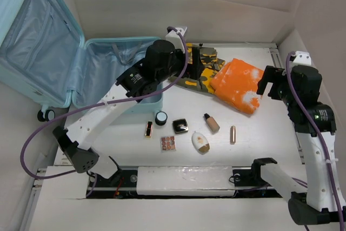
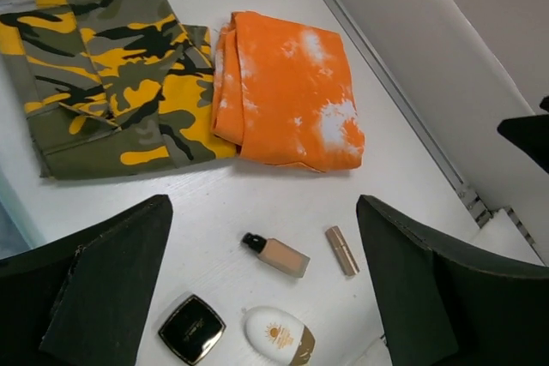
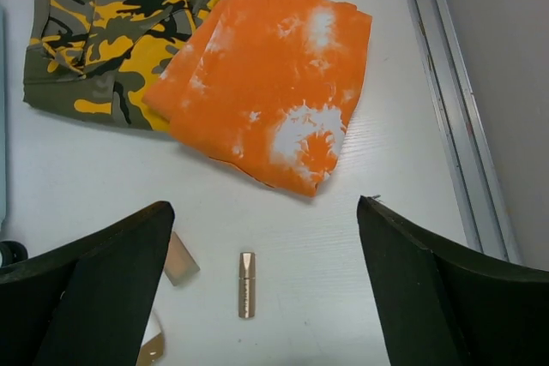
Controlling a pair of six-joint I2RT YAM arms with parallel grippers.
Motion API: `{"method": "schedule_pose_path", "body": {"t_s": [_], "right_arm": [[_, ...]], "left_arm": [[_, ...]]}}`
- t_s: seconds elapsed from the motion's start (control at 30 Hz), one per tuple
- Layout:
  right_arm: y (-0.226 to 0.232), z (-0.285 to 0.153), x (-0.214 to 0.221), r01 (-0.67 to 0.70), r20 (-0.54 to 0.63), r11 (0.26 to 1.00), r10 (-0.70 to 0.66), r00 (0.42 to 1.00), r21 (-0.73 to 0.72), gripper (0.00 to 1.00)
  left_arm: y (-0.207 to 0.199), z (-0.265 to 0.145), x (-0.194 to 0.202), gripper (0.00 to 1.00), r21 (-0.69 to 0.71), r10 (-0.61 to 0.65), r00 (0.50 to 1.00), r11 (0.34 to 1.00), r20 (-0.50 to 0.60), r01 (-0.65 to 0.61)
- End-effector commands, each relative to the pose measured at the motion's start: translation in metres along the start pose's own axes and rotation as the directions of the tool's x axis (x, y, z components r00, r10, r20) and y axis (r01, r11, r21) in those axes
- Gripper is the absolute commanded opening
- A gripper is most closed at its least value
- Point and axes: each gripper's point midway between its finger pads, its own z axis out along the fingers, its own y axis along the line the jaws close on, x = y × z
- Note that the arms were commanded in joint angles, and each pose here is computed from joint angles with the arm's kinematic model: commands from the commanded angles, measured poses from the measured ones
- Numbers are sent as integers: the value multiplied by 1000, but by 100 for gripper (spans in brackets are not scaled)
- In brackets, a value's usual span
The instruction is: Pack the luggage
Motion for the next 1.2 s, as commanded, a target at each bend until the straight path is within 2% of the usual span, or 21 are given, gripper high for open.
{"method": "schedule_pose_path", "body": {"t_s": [0.0,0.07,0.13,0.2,0.23,0.27,0.3,0.33,0.4,0.47,0.5,0.6,0.67,0.8,0.97,1.13,1.17], "right_arm": [[-1,-6,-17,0,42,1000,0,999,6,94],[-8,-9,-17,-11,47,999,9,999,42,94],[-12,-14,-19,-27,60,998,23,998,60,91],[-13,-23,-27,-30,74,998,26,997,57,78],[-12,-29,-31,-44,84,998,40,996,54,71],[-12,-39,-45,-51,114,998,45,992,47,44],[-12,-47,-50,-54,129,998,48,990,44,33],[-11,-51,-52,-52,120,998,47,992,37,24],[-10,-67,-70,-62,171,998,57,984,25,12],[-8,-76,-79,-63,189,998,61,980,6,12],[-6,-81,-81,-62,191,998,62,980,-7,16],[-3,-88,-86,-60,197,998,64,978,-28,46],[-1,-83,-80,-55,176,998,60,983,-34,54],[11,-78,-59,-40,131,994,54,990,-106,63],[18,-76,-47,-33,107,988,50,993,-150,69],[24,-75,-32,-29,75,981,44,996,-193,79],[24,-75,-32,-29,75,981,44,996,-193,80]], "left_arm": [[-21,8,5,85,113,-9,999,993,-33,13],[-36,11,11,81,200,-30,998,979,-47,39],[-54,12,37,75,281,-75,990,954,-118,106],[-69,14,51,66,306,-71,989,946,-130,108],[-81,22,76,59,305,-58,982,946,-181,112],[-88,24,86,55,308,-66,976,943,-209,130],[-95,27,96,50,321,-65,970,937,-234,141],[-103,33,114,35,323,-58,960,935,-274,148],[-110,40,130,29,317,-77,948,932,-310,179],[-112,52,150,29,295,-96,931,933,-351,207],[-113,57,153,35,290,-112,928,931,-355,223],[-111,78,179,50,219,-211,885,921,-415,322],[-109,88,192,56,192,-230,870,920,-436,340],[-101,117,220,62,88,-365,807,888,-464,452],[-81,154,236,69,-53,-535,733,821,-420,569],[-62,191,233,80,-138,-625,711,774,-322,617],[-57,200,246,81,-172,-633,705,770,-319,614]]}}
